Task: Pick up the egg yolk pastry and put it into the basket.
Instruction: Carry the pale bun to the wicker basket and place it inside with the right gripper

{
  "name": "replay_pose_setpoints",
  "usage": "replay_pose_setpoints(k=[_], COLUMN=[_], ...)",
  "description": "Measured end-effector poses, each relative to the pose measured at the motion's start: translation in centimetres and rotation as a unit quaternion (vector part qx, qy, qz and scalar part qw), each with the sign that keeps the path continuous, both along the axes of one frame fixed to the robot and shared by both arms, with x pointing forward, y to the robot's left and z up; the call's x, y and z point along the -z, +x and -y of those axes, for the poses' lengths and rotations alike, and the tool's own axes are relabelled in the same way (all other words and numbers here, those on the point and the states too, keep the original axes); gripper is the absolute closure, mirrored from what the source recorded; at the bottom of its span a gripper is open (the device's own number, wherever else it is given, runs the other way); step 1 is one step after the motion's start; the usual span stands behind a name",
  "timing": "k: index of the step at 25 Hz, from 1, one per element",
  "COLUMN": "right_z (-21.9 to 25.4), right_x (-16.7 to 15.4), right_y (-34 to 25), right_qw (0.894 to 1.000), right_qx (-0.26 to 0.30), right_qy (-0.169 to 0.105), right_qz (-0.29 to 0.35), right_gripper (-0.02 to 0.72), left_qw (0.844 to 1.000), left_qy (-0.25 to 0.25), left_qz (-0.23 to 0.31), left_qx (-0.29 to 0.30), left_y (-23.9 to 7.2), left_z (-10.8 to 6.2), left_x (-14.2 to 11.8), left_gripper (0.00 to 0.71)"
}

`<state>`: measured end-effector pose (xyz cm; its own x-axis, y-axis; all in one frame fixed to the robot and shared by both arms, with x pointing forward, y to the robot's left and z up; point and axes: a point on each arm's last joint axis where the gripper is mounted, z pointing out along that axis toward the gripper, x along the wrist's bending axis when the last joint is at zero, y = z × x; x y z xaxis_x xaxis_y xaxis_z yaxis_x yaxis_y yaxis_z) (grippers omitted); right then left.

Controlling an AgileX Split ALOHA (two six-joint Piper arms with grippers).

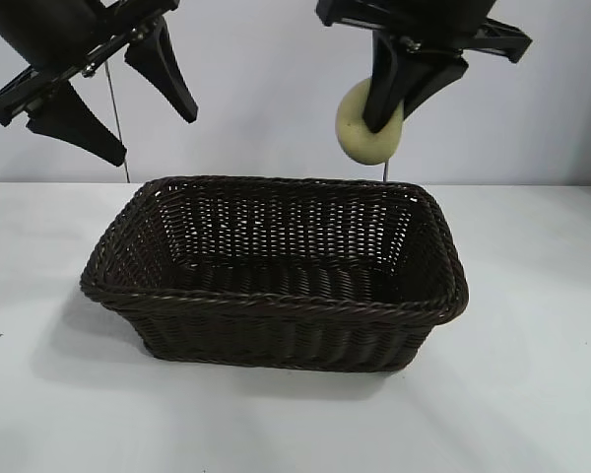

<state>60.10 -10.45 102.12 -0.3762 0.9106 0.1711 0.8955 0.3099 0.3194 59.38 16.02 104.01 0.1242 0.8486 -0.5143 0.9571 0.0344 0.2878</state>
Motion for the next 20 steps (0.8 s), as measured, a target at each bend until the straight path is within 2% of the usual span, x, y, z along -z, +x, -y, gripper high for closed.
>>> replay_pose_setpoints(k=[3,5,9,11,17,20], right_z=[-0.3,-0.4,-0.5,-0.4,1.0,3.0], right_x=[1.9,2.3,2.1,1.6,-0.3,-1.7], right_y=[0.5,0.5,0.5,0.3,0.2,0.4], right_qw=[1.0,1.0,1.0,1.0,1.0,0.999], right_qx=[0.002,0.002,-0.003,-0.004,0.004,0.019], right_qy=[-0.007,-0.007,-0.004,-0.002,0.007,0.022], right_qz=[-0.023,-0.028,-0.023,-0.02,-0.012,-0.013], right_gripper=[0.622,0.549,0.331,0.269,0.234,0.23], left_qw=[1.0,1.0,1.0,1.0,1.0,1.0], left_qy=[0.0,0.0,0.0,0.0,0.001,0.002], left_qz=[0.0,0.0,0.0,0.0,-0.001,-0.002], left_qx=[0.0,0.0,0.0,0.0,0.001,0.002], left_y=[0.0,0.0,0.0,0.0,0.0,0.0], left_z=[0.0,0.0,0.0,0.0,0.0,0.0], left_x=[0.0,0.0,0.0,0.0,0.0,0.0], left_gripper=[0.17,0.17,0.17,0.17,0.17,0.17])
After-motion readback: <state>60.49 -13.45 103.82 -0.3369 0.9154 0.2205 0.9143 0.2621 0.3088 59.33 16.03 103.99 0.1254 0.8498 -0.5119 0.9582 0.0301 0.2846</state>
